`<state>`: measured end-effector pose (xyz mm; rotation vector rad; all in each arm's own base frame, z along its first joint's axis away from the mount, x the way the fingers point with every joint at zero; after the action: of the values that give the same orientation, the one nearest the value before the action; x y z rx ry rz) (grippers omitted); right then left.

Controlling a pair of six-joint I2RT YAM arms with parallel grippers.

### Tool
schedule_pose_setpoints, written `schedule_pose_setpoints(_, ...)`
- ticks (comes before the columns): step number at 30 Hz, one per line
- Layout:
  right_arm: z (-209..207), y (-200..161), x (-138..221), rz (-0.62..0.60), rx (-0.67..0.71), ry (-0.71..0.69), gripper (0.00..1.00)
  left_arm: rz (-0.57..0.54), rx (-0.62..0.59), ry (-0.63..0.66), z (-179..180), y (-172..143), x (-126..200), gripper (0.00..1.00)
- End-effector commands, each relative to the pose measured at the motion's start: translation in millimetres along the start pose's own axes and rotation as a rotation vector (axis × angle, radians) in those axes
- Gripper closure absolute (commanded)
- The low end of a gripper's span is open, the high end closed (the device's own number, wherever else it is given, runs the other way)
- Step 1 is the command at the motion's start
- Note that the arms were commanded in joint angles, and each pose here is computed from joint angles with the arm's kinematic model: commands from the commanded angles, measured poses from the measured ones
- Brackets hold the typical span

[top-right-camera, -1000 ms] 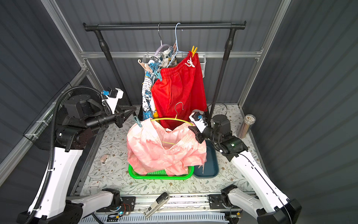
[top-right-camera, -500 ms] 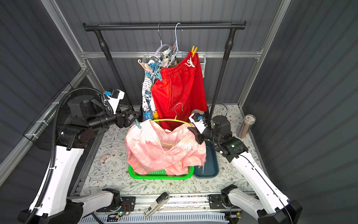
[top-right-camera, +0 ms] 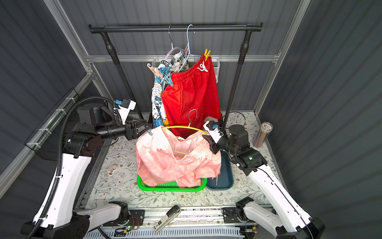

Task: Remove the clothespins securing shorts to the hanger
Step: Remove the clothespin from the hanger.

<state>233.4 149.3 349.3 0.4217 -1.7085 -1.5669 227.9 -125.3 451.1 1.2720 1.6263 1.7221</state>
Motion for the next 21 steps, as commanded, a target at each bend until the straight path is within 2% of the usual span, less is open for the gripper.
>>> schedule_pose_setpoints(1, 2.0, 14.3, 4.9, -0.085, 0.009, -0.006, 1.00, -0.030, 0.034, -0.063, -6.5, 0.3, 2.0, 0.47)
schedule_pose_setpoints(7, 3.0, 16.3, 8.5, -0.102, 0.016, -0.007, 1.00, -0.019, 0.070, -0.062, -1.6, -5.5, -2.5, 0.50)
schedule_pose_setpoints(17, 0.5, 16.3, 11.4, -0.116, 0.013, -0.044, 1.00, -0.017, 0.099, -0.077, 2.9, -6.6, -7.2, 0.75)
schedule_pose_setpoints(21, 0.0, 16.5, 10.7, -0.117, 0.010, -0.043, 1.00, -0.032, 0.102, -0.098, 2.6, -6.1, -8.7, 0.78)
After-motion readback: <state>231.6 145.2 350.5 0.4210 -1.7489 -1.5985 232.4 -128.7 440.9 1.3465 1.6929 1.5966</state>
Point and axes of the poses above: each gripper's point midway between its finger pads, its own x axis back along the fingers, its own z axis along the line the jaws close on, y = z × x, the point moved 7 cm from there along x, back along the fingers, and after that the axes turned 12 degrees about -x, right-handed, at the moved point
